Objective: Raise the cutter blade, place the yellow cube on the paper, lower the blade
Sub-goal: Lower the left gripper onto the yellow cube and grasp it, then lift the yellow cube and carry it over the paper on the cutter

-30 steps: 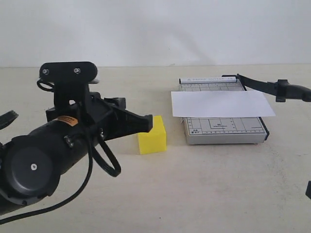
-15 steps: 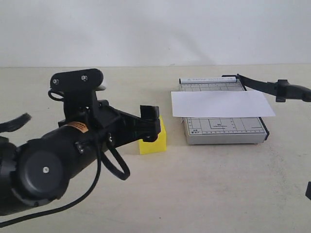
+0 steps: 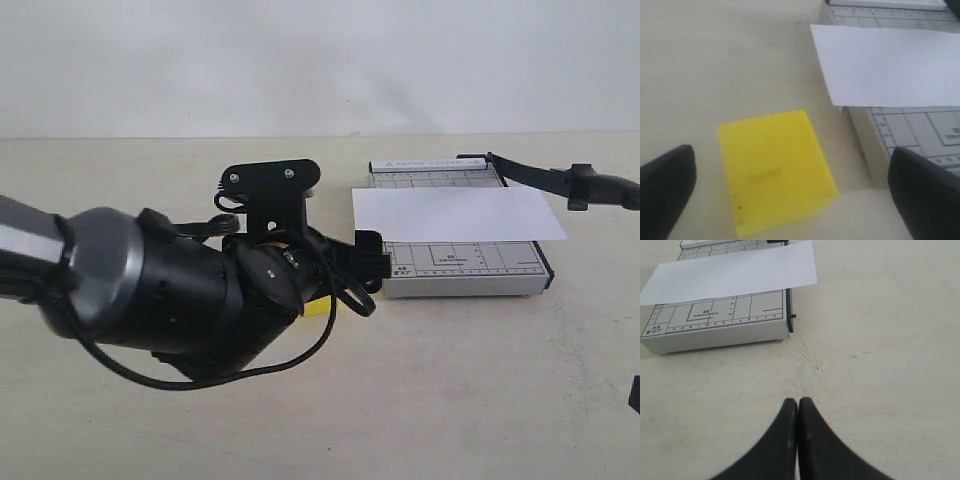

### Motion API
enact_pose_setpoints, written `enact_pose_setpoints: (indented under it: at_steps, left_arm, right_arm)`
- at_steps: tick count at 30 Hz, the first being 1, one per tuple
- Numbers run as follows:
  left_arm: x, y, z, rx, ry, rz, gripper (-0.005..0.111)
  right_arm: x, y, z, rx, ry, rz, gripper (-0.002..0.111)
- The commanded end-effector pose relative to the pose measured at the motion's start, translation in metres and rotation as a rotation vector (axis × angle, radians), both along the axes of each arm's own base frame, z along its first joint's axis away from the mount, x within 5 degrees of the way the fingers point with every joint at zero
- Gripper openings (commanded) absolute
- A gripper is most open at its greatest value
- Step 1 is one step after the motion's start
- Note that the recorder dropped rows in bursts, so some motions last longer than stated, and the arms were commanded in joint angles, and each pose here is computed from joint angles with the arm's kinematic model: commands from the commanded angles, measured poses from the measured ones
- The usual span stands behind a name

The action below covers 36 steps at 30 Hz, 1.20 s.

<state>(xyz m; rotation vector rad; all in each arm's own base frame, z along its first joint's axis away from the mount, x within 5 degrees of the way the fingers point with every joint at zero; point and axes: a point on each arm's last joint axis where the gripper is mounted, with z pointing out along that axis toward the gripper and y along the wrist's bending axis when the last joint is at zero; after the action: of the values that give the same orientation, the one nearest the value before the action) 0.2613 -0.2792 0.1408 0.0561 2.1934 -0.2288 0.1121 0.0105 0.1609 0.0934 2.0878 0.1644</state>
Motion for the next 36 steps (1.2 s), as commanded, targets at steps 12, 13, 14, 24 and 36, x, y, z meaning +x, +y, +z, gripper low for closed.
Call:
enact_pose_setpoints:
  at_steps: [12,13,14,24,36]
  left_arm:
    - [0.023,-0.021,-0.03,0.106,-0.024,0.079,0.096]
    - [0.025,-0.021,-0.028,0.113,-0.036,0.082,0.094]
    - [0.026,-0.021,-0.027,0.122,-0.039,0.084,0.092]
    - [0.023,-0.02,-0.031,0.243,0.069,0.038,0.064]
    - [0.026,-0.011,0.015,0.332,-0.049,0.065,0.011]
  right_arm:
    - [0.0,0.0,0.0,0.013,0.008,-0.006,0.0]
    - [0.0,0.0,0.0,0.014,0.008,-0.007,0.0]
    - [0.0,0.0,0.0,0.017,0.008,-0.008,0.0]
    - [0.0,0.0,0.0,0.026,0.009,-0.014,0.0]
    - [-0.001,0.0,-0.001,0.028,0.016,-0.015,0.0]
